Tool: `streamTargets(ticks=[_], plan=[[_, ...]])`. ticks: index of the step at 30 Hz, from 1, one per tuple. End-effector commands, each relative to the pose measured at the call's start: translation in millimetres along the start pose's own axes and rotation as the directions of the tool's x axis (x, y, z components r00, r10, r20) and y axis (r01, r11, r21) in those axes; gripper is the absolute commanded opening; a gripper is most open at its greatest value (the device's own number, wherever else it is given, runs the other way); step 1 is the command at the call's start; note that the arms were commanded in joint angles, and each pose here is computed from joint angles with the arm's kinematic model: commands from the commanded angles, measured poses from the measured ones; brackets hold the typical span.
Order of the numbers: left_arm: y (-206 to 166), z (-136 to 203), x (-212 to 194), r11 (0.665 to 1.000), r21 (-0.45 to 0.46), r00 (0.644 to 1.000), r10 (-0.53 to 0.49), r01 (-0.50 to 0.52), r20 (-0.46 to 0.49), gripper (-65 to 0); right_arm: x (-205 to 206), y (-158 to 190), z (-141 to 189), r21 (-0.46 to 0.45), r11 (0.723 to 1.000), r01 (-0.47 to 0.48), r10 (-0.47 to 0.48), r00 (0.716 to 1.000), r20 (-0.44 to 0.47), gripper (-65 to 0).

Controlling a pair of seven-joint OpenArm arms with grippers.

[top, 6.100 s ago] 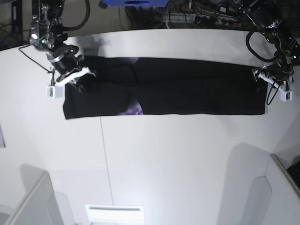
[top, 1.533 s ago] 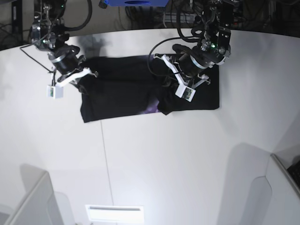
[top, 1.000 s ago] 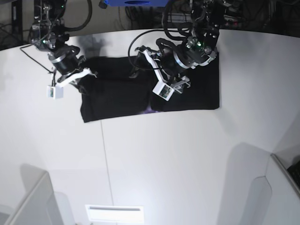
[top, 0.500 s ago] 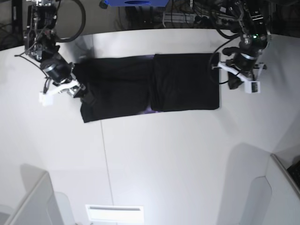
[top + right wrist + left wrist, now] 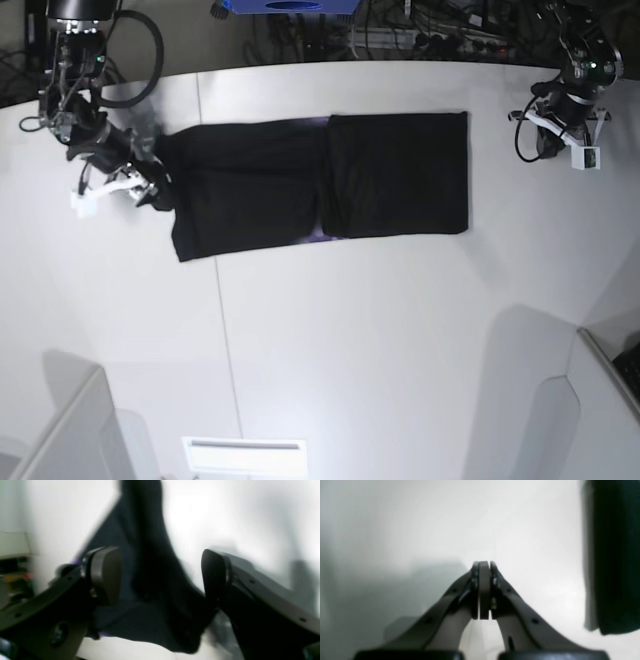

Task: Fold the T-shirt properly
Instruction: 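Release the folded end and raise the left gripper away, then grasp the opposite strip end with the right gripper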

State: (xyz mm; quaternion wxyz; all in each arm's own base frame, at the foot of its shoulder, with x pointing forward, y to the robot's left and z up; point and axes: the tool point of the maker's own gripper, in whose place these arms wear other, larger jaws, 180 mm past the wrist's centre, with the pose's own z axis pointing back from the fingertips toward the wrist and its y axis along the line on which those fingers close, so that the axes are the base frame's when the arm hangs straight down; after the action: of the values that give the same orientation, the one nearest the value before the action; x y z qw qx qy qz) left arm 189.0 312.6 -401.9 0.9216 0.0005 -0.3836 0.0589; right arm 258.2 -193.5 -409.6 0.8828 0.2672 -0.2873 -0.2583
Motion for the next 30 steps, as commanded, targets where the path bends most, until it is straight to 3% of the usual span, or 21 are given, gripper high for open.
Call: streamTargets(ticks=[1, 4, 11, 21, 30], plan=[[4.0, 2.5, 12.6, 1.0, 0.005, 0.999, -0.016, 0.016, 0.038, -65.0, 12.4, 12.8, 2.6, 0.041, 0.998, -0.052, 0.051, 0.998, 0.024, -19.7], [3.2, -0.5, 19.3, 1.0, 0.003, 0.999, -0.013, 0.013, 0.053, -65.0, 9.5, 18.9, 3.0, 0.074, 0.989, -0.129, 0.128, 0.992, 0.013, -20.3], [-15.2, -11.9, 26.5, 0.998, -0.047, 0.998, -0.026, 0.029, 0.061, -65.0, -16.7, 26.2, -7.7, 0.082, 0.978, -0.194, 0.2, 0.978, -0.063, -20.3], [-19.8, -13.5, 25.6, 0.998, -0.058, 0.998, -0.029, 0.033, 0.058, -65.0, -43.0, 23.6, -23.5, 0.085, 0.979, -0.185, 0.195, 0.97, -0.144, -20.3], [-16.9, -11.8, 23.4, 0.998, -0.051, 0.998, -0.027, 0.03, 0.053, -65.0, -28.6, 13.4, -22.9, 0.025, 0.969, -0.244, 0.246, 0.965, -0.088, -20.4]])
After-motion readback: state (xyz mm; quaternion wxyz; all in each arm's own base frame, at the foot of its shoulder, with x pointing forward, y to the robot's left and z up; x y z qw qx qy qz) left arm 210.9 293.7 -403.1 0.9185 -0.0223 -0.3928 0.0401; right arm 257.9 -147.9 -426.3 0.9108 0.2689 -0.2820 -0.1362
